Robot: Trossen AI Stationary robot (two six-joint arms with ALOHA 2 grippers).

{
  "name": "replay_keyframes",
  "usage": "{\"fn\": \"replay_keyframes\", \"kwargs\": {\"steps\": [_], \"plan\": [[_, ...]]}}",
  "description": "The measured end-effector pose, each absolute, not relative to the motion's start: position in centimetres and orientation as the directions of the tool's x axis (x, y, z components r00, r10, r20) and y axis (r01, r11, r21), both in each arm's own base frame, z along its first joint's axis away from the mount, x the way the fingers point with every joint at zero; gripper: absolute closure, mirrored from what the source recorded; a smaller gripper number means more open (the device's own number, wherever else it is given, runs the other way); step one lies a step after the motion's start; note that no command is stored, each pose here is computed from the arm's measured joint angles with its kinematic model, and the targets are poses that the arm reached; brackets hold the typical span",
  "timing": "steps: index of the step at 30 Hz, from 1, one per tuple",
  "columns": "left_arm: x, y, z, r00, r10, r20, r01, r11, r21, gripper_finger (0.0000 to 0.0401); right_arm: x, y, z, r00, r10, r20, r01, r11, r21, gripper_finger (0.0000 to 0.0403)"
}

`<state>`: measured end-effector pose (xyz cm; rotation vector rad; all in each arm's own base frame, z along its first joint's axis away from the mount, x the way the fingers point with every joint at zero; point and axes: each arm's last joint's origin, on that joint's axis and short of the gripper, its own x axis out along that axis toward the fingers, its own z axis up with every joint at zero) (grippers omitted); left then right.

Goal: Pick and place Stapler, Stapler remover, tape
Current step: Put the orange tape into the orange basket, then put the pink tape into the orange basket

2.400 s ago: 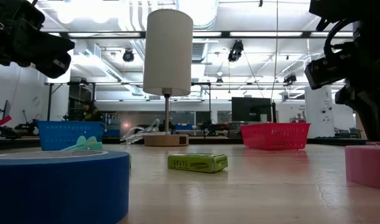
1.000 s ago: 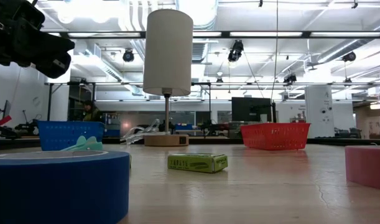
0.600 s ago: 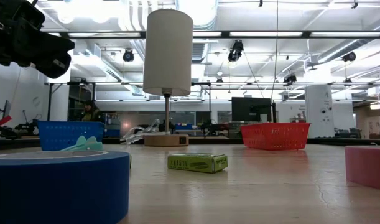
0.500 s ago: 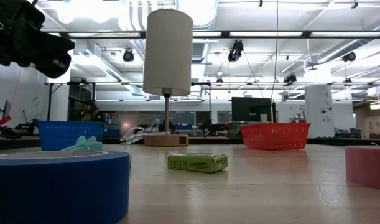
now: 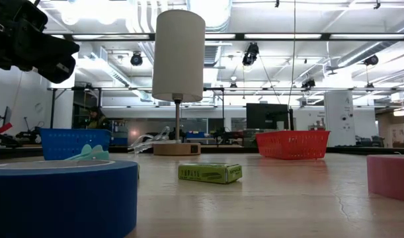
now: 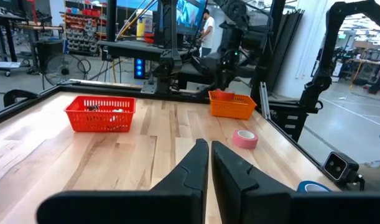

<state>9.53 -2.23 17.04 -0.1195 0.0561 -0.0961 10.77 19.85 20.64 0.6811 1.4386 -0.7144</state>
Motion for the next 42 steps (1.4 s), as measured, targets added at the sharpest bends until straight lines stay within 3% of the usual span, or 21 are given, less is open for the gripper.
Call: {"fn": "replay_keyframes", "kwargs": {"steps": [12,25,42], "plan": [[9.5,-2.2,17.0,0.994,-0.099,-0.05,0.092,0.988,-0.122,0.0377,10.3,19.1,17.6,0.009,-0.015,-1.0,0.789,0.615,-0.002,0.0351],[9.5,-2.2,17.0,0.994,-0.099,-0.05,0.093,0.988,-0.122,0.0375,10.1,18.8,17.1,-0.032,-0.005,-0.999,0.793,0.608,-0.028,0.0347],[9.5,-2.2,17.0,0.994,-0.099,-0.05,0.092,0.988,-0.122,0.0378,10.2,19.1,18.5,-0.033,0.014,-0.999,0.809,0.587,-0.018,0.0275]]}}
